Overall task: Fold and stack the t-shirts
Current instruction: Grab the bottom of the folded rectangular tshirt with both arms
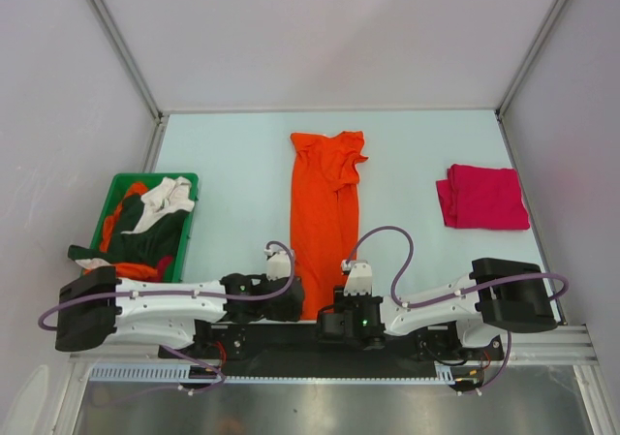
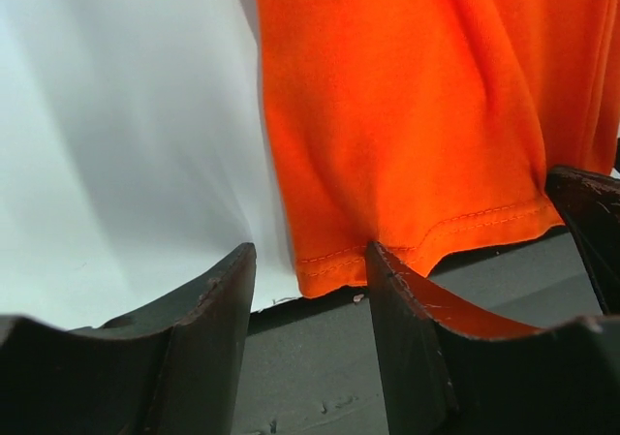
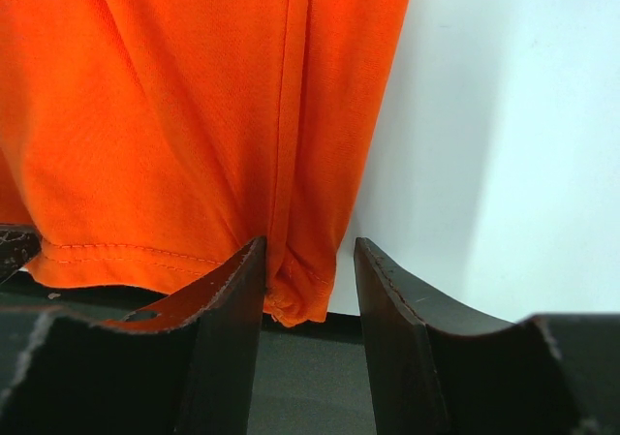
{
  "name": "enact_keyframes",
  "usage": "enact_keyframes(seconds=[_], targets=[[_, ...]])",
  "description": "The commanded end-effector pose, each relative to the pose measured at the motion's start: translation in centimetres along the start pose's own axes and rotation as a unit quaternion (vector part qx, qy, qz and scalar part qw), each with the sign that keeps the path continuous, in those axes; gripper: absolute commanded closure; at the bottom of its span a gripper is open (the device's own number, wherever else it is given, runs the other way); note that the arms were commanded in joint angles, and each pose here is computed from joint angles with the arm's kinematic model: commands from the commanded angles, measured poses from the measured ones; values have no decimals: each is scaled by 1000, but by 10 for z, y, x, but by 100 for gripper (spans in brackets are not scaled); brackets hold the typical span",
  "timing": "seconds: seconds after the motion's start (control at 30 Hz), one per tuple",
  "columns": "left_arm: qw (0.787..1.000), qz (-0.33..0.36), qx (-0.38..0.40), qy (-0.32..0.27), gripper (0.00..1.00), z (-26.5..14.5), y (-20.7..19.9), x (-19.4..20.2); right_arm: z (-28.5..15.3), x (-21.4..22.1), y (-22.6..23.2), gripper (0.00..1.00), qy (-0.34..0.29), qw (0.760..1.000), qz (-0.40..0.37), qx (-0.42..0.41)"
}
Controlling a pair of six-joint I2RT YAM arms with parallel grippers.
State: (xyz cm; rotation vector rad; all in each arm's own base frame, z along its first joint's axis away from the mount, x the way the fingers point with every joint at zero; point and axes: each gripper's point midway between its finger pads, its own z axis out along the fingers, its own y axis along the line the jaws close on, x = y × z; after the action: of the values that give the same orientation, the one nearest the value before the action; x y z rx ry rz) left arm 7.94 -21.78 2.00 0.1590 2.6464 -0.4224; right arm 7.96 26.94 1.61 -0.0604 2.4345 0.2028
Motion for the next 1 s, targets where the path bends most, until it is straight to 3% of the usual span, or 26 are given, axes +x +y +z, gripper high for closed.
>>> enact_keyframes(seconds=[0.0, 0.2, 0.63, 0.73, 0.87, 0.97], targets=[[1000, 17, 14, 1, 48, -4, -18, -7, 1, 29, -29, 53, 53, 997, -37, 45], [997, 43, -52, 32, 55, -2, -2, 4, -2, 32, -34, 53, 61, 996, -40, 54], [995, 40, -69, 54, 62, -3, 13, 19, -1, 42, -35, 54, 82, 994, -42, 65], [995, 37, -71, 59, 64, -3, 17, 23, 0, 47, -37, 59, 91, 993, -40, 71], [995, 39, -71, 64, 65, -3, 17, 27, 1, 54, -42, 74, 103, 991, -35, 82], [994, 41, -71, 67, 66, -2, 17, 29, 1, 57, -43, 79, 108, 990, -32, 86]])
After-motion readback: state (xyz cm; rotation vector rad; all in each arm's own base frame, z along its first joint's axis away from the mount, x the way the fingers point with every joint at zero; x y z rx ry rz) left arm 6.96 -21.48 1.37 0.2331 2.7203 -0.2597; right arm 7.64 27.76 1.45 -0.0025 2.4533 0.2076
